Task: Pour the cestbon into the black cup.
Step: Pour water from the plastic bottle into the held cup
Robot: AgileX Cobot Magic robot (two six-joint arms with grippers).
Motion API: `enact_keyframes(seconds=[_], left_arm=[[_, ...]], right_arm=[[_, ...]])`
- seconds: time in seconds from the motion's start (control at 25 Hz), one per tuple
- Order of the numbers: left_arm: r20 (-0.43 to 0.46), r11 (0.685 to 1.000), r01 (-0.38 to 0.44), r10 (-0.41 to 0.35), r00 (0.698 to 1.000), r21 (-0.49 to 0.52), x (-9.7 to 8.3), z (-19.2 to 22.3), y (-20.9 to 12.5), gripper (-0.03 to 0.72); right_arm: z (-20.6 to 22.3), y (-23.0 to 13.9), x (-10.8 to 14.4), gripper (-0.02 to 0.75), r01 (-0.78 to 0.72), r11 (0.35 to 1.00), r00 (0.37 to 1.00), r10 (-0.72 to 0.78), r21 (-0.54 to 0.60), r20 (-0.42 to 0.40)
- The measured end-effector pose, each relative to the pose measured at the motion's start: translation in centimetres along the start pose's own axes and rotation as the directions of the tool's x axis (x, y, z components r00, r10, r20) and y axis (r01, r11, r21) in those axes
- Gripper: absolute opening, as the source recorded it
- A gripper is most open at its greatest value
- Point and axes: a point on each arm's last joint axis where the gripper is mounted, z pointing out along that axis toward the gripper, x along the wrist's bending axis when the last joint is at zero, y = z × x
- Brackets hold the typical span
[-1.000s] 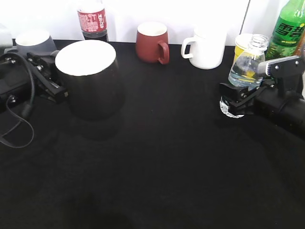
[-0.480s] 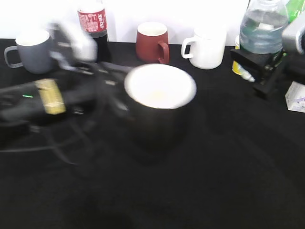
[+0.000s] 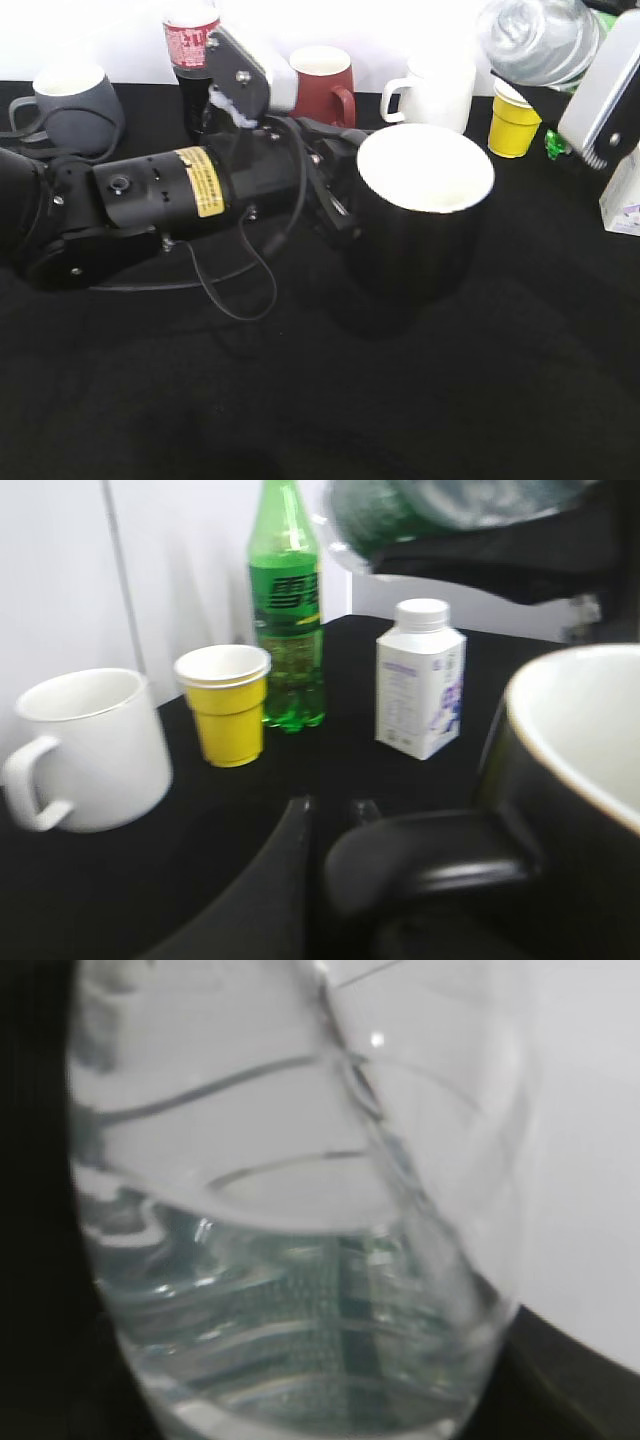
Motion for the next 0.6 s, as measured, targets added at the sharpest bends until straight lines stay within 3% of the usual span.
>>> enact_keyframes(seconds=[0.32,0.6], left_arm=[[0.025,0.999,-0.008,0.009,1.0,-0.036,-0.57,-0.02,0.64,0.058],[0.024,0.999,-0.008,0.009,1.0,-0.031,-0.56,-0.01,0.6,0.058]], right_arm=[[0.01,-0.15,0.04,0.492,0.23,0.973,0.973,-0.23,0.014,-0.012],[0.01,-0.48,-0.34,0.492,0.323,0.944,0.946,-0.325,0.062,0.014]])
